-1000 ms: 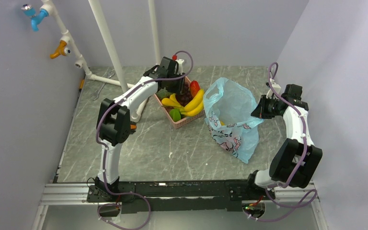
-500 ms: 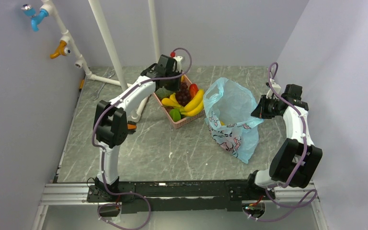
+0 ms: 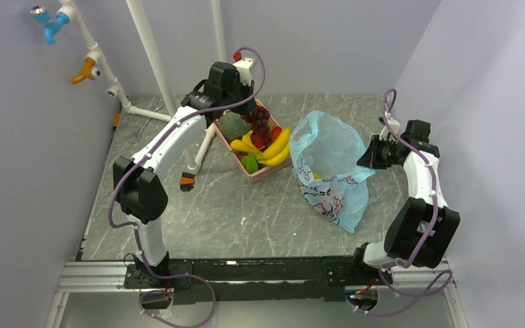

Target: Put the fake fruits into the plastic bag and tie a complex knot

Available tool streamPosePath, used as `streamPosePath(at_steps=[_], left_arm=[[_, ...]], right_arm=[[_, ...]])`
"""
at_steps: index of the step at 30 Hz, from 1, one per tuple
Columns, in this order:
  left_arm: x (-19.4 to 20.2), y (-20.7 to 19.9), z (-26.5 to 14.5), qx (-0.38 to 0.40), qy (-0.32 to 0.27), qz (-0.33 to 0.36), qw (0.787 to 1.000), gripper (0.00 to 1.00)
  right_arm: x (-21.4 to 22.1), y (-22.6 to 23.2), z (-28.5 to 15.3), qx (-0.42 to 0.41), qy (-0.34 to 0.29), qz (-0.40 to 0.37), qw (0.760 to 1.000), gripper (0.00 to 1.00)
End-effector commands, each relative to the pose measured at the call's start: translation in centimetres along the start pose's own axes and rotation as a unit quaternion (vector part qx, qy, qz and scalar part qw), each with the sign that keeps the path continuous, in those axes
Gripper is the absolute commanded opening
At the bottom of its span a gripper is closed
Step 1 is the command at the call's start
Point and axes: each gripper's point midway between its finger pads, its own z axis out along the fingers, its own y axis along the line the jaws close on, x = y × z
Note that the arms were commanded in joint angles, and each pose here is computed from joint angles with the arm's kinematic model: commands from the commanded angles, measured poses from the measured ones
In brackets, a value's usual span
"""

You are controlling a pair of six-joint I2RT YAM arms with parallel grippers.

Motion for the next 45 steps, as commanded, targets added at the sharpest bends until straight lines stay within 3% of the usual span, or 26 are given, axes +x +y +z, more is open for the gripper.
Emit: streamPosePath(at_steps=[1,6,9,13,16,19,26,32,35,36,37,39,40,45], left_arm=[[-8.5,-5.4,-5.6,0.114,-0.146,0.075,0.98,0.0],[-12.4,-12.0,-10.5,0.245,-0.23,0.157,0.929,0.0],[-12.7,-16.0,-12.8,0.314,-0.255,0.208,0.891,0.0],[-10.8,-20.8,-14.3,0.397,-0.265,0.28,0.833,0.0],[-8.9,-23.3,-14.2,0.443,-0.253,0.303,0.805,0.0],[-6.7,-25.0,-13.2,0.472,-0.233,0.311,0.791,0.0],[1.0,-26.4,-6.7,0.448,-0.157,0.375,0.796,0.0],[4.8,-24.9,-0.7,0.399,-0.09,0.362,0.837,0.0],[5.5,-24.0,0.7,0.375,-0.076,0.368,0.847,0.0],[5.2,-24.0,0.6,0.37,-0.077,0.363,0.852,0.08],[5.0,-24.1,0.3,0.371,-0.077,0.361,0.852,0.24],[3.9,-24.6,-1.3,0.383,-0.081,0.363,0.846,0.78],[3.2,-24.8,-2.4,0.386,-0.086,0.363,0.844,0.96],[-1.1,-22.8,-8.9,0.412,-0.128,0.357,0.829,0.99]], right_arm=[[-1.7,1.0,0.0,-0.015,-0.027,-0.017,0.999,0.0],[-2.4,1.6,-0.1,-0.022,-0.035,-0.018,0.999,0.0],[-2.8,2.2,-0.1,-0.029,-0.038,-0.016,0.999,0.0],[-3.0,2.8,0.0,-0.036,-0.041,-0.015,0.998,0.0],[-3.0,3.1,0.2,-0.038,-0.042,-0.014,0.998,0.0],[-3.0,3.3,0.3,-0.042,-0.043,-0.01,0.998,0.0],[-3.0,4.1,0.1,-0.052,-0.047,-0.009,0.997,0.0],[-2.7,4.2,0.1,-0.055,-0.043,-0.01,0.997,0.0],[-2.5,4.1,0.2,-0.054,-0.041,-0.014,0.998,0.0],[-2.4,4.1,0.2,-0.054,-0.04,-0.016,0.998,0.0],[-2.4,4.0,0.2,-0.053,-0.04,-0.017,0.998,0.0],[-2.3,3.9,0.3,-0.052,-0.037,-0.018,0.998,0.0],[-2.3,3.8,0.3,-0.051,-0.037,-0.018,0.998,0.0],[-2.2,3.3,0.5,-0.042,-0.034,-0.023,0.998,0.0]])
